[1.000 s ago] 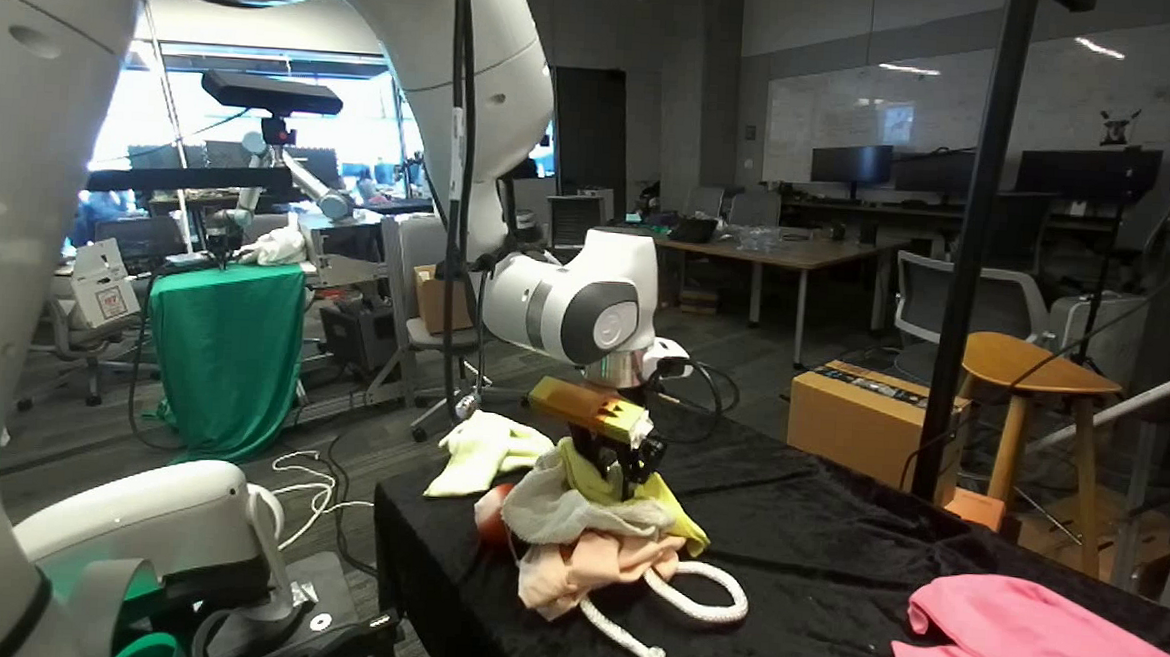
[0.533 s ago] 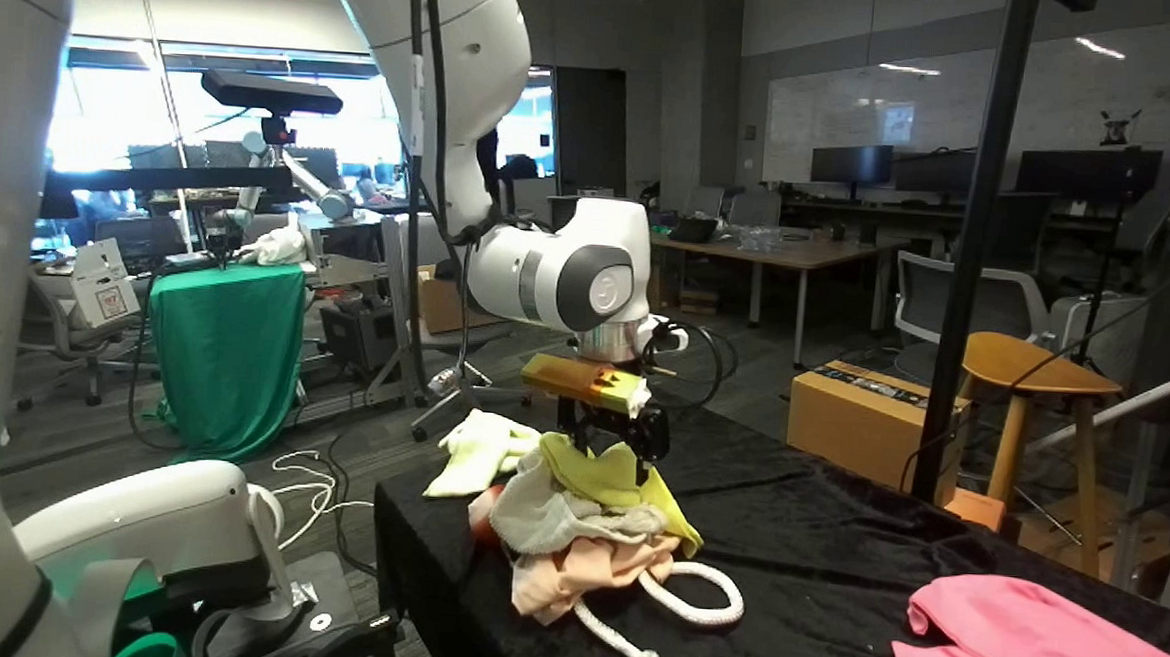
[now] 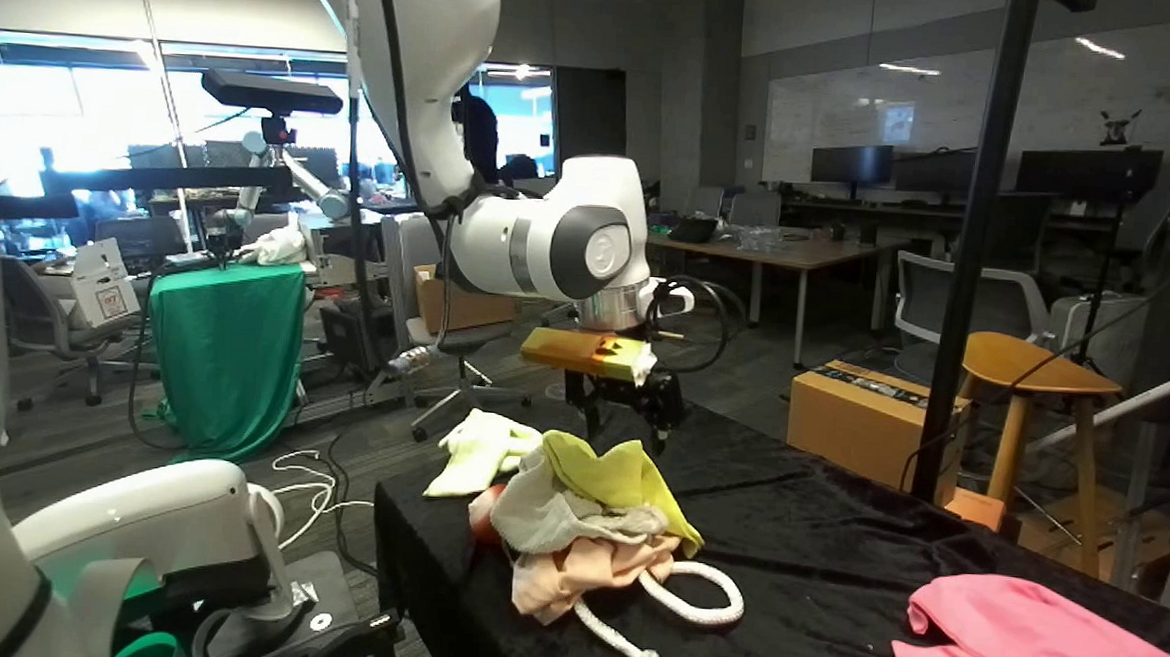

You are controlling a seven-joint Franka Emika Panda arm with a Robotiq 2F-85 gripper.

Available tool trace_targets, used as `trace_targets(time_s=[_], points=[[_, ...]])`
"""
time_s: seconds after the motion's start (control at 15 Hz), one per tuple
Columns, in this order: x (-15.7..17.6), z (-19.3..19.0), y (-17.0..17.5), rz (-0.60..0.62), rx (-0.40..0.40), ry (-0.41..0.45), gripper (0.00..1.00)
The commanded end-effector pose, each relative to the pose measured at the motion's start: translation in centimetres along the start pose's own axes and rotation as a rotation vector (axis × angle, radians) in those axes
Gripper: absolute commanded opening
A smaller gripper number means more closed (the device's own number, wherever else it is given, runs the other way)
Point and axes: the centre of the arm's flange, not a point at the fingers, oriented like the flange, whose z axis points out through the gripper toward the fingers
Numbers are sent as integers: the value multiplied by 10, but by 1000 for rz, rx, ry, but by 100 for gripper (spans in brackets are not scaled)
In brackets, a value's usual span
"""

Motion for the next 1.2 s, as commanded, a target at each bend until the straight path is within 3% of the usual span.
trace_targets(time_s=[0.0, 0.47, 1.13], points=[[-13, -36, 5, -17, -12, 33, 100], [8, -58, -16, -108, -30, 39, 100], [57, -43, -83, -300, -34, 7, 100]])
